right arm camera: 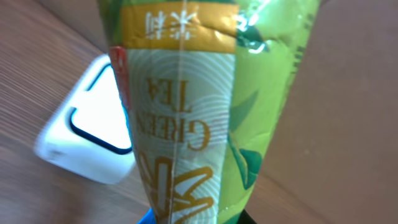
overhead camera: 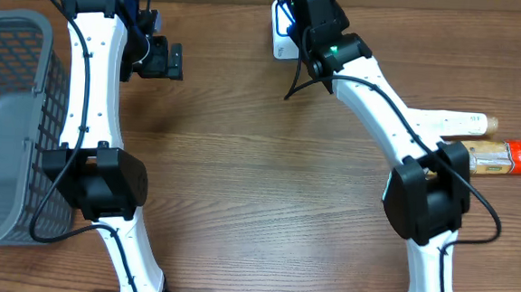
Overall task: Scan the item barcode
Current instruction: 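Raise the pouch and hold its barcode in front of the white scanner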
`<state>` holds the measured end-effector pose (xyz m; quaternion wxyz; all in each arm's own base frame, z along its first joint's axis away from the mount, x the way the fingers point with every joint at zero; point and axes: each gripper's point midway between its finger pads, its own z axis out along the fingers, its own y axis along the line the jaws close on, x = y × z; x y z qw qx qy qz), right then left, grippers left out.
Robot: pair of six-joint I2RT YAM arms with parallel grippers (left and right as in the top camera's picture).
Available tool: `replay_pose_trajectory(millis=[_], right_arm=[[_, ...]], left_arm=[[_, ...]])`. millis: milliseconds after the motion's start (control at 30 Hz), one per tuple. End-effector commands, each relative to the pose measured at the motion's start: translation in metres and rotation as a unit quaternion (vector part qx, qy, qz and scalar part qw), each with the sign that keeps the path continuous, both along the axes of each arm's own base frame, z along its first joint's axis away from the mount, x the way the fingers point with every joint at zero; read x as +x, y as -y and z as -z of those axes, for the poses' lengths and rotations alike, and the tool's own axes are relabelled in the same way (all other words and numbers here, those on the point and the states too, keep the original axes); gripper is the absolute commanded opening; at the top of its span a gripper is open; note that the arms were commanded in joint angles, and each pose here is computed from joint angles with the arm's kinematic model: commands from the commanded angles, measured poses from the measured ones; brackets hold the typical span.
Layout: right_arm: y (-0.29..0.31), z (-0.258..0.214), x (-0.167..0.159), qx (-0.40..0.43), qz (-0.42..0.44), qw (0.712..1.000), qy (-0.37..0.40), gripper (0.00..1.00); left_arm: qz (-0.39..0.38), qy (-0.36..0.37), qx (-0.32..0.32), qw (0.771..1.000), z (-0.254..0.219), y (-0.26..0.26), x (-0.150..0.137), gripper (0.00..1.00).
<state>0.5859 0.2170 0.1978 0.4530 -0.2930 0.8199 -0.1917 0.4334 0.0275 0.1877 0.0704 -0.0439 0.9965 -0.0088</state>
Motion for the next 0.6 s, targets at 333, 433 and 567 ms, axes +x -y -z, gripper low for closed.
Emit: replay_pose_trajectory(millis=[333, 433, 567], right_arm=[[0.014, 0.053, 0.027, -0.212, -0.026, 0.977, -0.001, 0.04], [0.014, 0.050, 0.030, -0.209, -0.021, 0.978, 0.009, 0.04], [0.012, 0.041, 0.035, -0.198, -0.015, 0.980, 0.031, 0.04]], left_arm=[[0.012, -0.005, 0.002, 1.000, 0.004, 0.002, 0.001, 1.00], [0.012, -0.005, 0.002, 1.000, 0.004, 0.002, 0.001, 0.99], [0.012, -0.005, 0.002, 1.000, 0.004, 0.002, 0.001, 1.00]])
